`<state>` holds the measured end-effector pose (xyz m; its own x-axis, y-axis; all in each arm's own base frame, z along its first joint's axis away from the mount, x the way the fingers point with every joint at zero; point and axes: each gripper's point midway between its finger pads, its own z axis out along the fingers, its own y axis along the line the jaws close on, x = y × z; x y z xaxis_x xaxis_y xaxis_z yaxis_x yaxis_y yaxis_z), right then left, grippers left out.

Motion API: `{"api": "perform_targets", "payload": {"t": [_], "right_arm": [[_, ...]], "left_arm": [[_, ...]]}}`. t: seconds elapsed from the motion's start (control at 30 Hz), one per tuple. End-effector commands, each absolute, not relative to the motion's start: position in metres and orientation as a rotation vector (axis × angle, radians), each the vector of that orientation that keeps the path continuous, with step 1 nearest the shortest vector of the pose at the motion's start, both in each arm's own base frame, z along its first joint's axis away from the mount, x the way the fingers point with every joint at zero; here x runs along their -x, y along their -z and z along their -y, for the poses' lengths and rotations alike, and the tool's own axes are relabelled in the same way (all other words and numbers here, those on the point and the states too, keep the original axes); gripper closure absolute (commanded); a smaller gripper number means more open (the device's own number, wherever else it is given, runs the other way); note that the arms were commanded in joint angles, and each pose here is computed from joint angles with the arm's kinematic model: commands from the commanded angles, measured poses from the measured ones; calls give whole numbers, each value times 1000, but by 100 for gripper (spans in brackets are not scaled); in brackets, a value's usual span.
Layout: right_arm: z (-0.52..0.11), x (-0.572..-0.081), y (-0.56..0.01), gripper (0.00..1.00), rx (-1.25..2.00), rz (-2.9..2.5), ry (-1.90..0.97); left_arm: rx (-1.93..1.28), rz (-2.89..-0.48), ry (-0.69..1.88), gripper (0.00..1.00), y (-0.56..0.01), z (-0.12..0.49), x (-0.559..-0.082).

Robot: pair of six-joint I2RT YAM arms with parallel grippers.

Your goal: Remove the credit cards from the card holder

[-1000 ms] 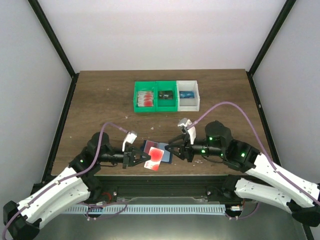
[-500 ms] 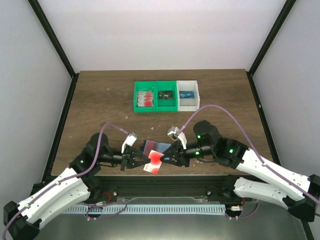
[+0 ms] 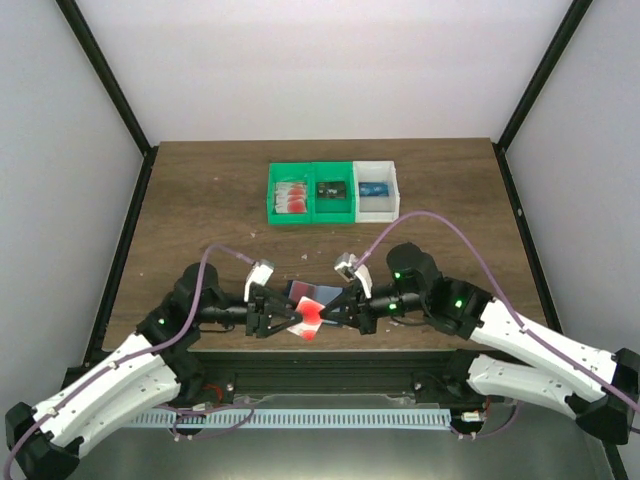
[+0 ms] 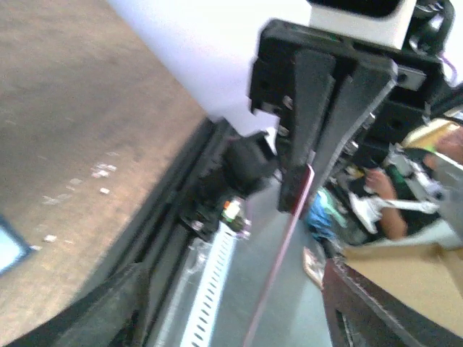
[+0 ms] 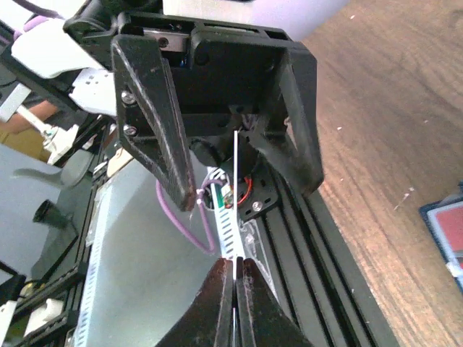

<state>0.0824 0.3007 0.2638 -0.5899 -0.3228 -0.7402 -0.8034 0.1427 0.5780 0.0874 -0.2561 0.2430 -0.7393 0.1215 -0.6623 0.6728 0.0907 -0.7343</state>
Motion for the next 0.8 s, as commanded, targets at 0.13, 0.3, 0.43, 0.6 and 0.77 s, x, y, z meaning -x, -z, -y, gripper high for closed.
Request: {"api": "perform_targets", "payload": {"t": [0.13,0.3,0.43,0.6,0.77], "right_arm": [[-292,-135,-281,99,716,-1974,-1310],[-291,-178,-289,100,491,-1944,-1259],[-292,-226,-276,99,310,-1967,-1247],[-305,-282,-260,99,148,-1968,-1224],[-327,-335,-239,100,0,-1995,-1205]], "left_arm": [[-254,-2025,1046,18,-265,198,-174],[-65,-1866,873,0,-304,151,-187],[-43,-1784,842,0,-312,135,-183],[-31,-1713,822,0,-312,121,-178],[-5,-1664,805,0,-317,111,-176]]}}
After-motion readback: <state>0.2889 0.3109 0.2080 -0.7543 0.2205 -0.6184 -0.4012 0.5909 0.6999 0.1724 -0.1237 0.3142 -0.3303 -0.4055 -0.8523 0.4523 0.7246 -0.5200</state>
